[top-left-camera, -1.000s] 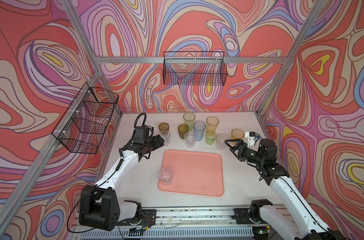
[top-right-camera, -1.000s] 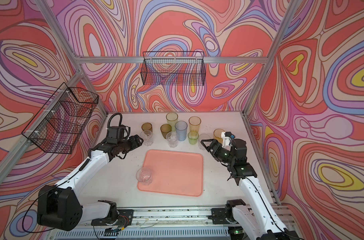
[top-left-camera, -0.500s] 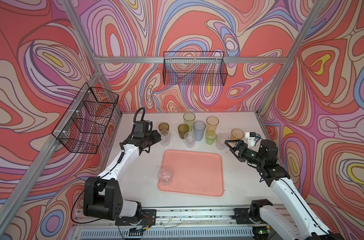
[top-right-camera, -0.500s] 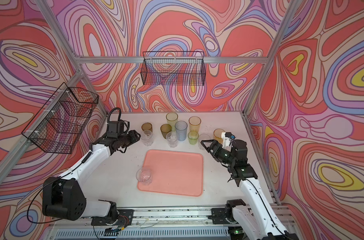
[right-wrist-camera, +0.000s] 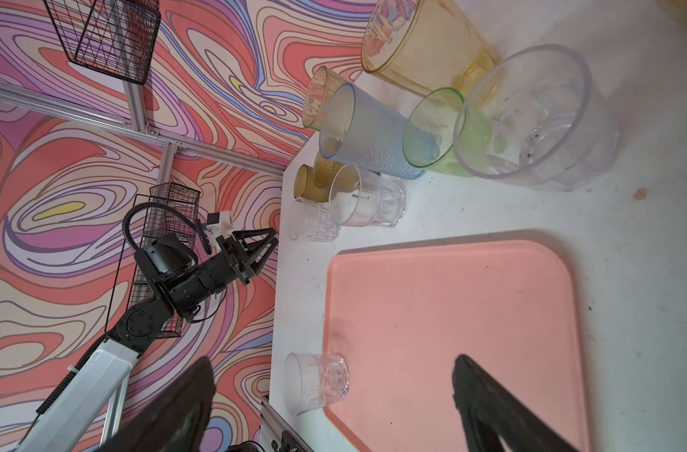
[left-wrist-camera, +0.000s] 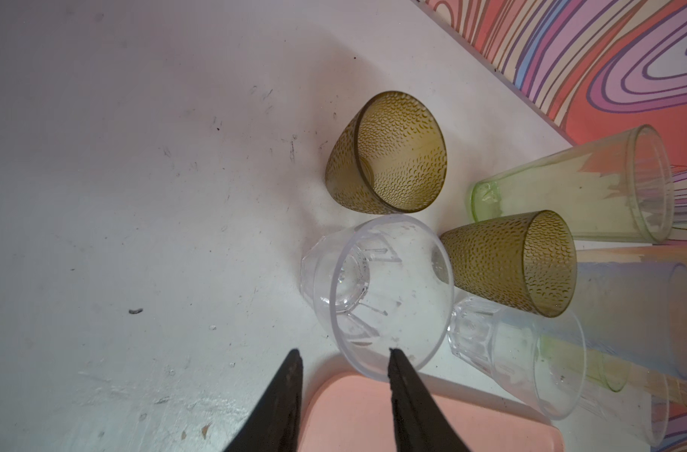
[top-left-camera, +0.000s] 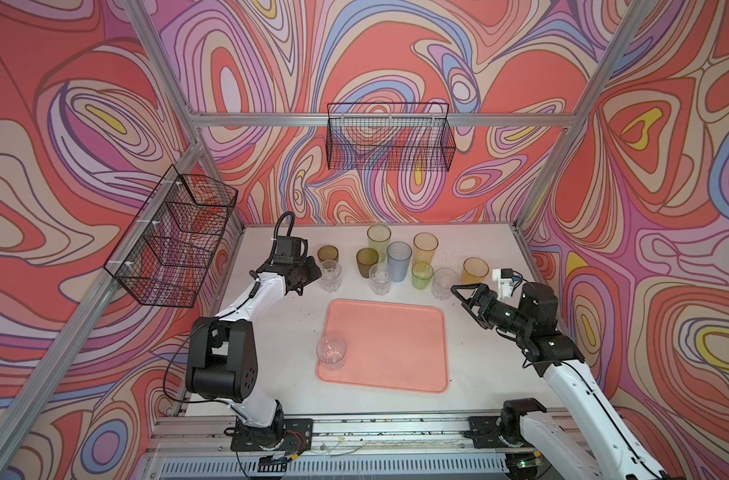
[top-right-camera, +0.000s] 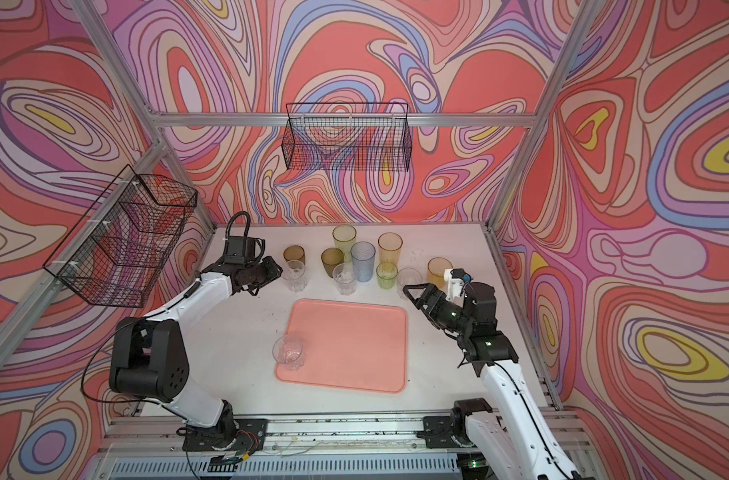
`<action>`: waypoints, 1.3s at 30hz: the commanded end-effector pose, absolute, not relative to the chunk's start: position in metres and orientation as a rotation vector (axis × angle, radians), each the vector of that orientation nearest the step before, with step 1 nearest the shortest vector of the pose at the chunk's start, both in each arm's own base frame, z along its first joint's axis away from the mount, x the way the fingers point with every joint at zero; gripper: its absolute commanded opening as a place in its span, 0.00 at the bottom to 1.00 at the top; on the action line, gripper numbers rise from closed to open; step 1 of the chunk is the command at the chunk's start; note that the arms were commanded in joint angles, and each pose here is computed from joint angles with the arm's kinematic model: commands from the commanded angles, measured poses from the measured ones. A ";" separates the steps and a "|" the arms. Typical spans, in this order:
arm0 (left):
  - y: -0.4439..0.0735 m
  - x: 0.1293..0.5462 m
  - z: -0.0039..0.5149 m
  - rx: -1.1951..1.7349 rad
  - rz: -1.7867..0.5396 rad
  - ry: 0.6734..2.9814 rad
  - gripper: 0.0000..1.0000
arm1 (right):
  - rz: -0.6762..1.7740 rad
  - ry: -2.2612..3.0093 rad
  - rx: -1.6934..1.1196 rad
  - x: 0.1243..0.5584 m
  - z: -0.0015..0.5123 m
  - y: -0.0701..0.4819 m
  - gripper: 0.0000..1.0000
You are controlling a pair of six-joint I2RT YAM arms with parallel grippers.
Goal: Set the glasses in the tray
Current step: 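Open the left gripper and move it back toward the glass cluster, then grasp a second clear glass by its rim with the left gripper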
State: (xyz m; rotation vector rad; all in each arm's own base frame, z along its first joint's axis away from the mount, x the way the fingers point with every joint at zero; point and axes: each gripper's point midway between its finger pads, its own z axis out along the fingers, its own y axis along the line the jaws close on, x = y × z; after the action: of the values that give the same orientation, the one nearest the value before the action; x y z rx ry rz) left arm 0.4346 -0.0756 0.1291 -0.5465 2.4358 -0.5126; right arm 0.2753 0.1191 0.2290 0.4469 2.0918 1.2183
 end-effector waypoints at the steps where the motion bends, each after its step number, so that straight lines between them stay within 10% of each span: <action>1: -0.074 0.449 0.127 -0.550 -0.526 2.431 0.39 | 1.189 2.107 0.452 0.272 0.223 0.117 0.98; 39: -0.060 0.447 0.105 -0.501 -0.372 2.519 0.08 | 1.177 2.126 0.500 0.271 0.214 0.114 0.98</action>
State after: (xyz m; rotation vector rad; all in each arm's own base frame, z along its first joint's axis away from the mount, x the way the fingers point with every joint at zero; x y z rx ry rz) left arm 0.4512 -0.0627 0.0894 -0.5209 2.5416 -0.3726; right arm 0.2718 0.1149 0.2196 0.4874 2.1209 1.1846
